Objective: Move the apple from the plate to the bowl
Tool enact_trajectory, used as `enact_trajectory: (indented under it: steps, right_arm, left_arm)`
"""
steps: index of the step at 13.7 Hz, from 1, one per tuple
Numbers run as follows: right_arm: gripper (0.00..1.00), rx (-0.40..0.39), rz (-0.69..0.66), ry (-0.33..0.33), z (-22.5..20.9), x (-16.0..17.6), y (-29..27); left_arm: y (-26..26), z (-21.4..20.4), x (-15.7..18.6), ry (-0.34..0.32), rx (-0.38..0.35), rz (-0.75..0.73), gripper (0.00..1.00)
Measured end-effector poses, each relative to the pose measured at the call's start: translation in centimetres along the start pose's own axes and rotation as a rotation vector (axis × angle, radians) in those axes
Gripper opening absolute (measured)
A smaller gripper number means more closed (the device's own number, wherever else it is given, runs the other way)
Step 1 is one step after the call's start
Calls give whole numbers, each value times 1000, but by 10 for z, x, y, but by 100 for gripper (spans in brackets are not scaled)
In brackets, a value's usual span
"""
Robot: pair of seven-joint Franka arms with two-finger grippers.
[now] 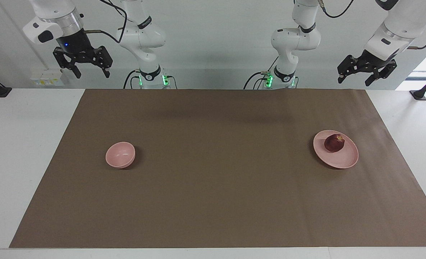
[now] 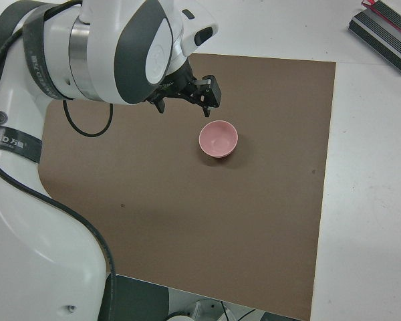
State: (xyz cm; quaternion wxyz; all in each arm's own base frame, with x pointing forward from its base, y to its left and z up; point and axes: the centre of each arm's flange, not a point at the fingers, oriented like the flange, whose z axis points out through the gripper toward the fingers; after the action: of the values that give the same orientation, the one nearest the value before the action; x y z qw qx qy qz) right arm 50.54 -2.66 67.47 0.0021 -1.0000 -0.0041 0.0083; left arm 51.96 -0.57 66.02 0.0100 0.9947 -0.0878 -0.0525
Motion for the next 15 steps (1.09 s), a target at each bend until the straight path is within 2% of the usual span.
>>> enact_trajectory:
  steps: [15]
  right_arm:
    - [100, 0, 1, 0, 0, 0, 0]
  left_arm:
    - [0, 0, -1, -2, 0, -1, 100]
